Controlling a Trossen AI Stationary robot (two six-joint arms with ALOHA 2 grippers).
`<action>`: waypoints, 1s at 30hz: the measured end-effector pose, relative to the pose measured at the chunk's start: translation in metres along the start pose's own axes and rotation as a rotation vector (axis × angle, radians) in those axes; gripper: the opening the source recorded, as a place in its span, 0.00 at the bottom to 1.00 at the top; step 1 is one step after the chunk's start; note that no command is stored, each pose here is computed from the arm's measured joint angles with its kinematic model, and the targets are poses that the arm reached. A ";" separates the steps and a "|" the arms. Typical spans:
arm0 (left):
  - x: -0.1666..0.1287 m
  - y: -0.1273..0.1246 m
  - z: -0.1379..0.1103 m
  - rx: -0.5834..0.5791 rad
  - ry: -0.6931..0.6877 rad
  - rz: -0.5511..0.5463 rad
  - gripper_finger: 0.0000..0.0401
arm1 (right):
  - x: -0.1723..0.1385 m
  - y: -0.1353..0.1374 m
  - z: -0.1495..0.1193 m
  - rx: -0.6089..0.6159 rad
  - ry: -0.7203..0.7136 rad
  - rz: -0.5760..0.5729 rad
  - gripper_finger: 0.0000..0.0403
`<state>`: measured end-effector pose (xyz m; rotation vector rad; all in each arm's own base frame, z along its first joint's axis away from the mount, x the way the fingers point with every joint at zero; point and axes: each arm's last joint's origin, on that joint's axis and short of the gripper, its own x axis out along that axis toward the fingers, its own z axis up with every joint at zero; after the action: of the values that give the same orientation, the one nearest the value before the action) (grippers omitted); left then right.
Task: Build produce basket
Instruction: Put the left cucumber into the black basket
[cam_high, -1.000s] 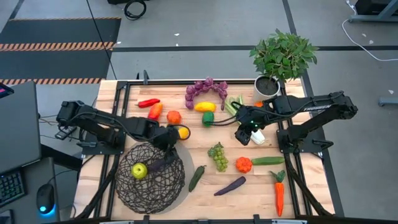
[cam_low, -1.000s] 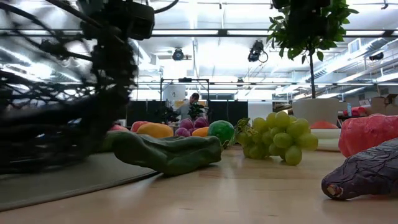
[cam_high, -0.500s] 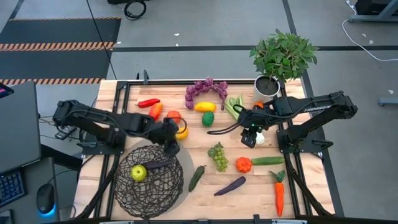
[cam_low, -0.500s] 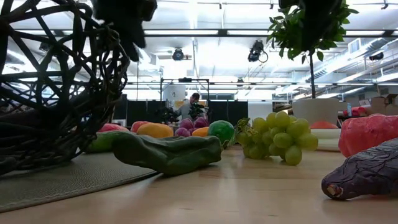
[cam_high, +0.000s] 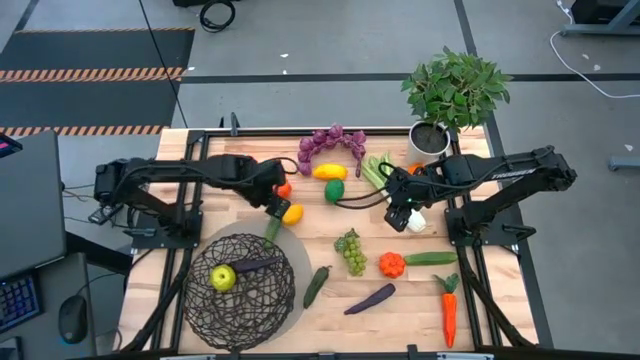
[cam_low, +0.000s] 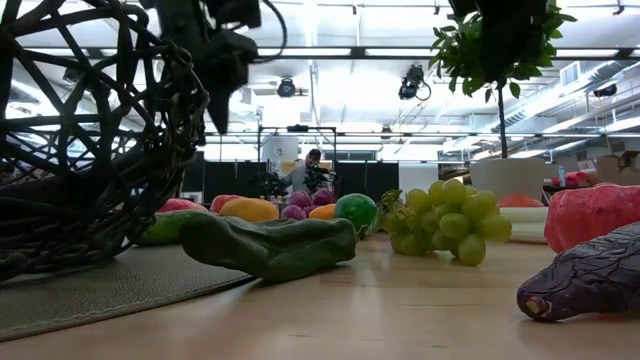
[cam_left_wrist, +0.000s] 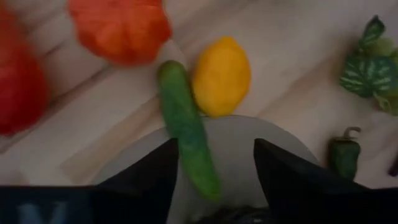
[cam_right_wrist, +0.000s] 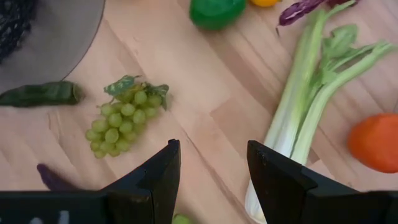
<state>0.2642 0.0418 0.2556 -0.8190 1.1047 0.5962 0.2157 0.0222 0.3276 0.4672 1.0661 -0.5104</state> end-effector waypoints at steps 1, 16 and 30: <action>0.003 0.001 0.003 0.001 0.012 -0.002 0.59 | 0.000 0.000 0.000 0.005 -0.004 -0.003 0.47; 0.072 0.003 0.012 -0.012 0.277 0.045 0.79 | 0.001 -0.003 0.001 0.020 -0.013 -0.030 0.47; 0.104 0.001 0.007 -0.009 0.369 0.101 0.79 | 0.002 -0.011 0.007 -0.072 -0.005 -0.057 0.47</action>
<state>0.3032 0.0503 0.1588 -0.9075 1.4872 0.5466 0.2148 0.0093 0.3269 0.3726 1.0920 -0.5212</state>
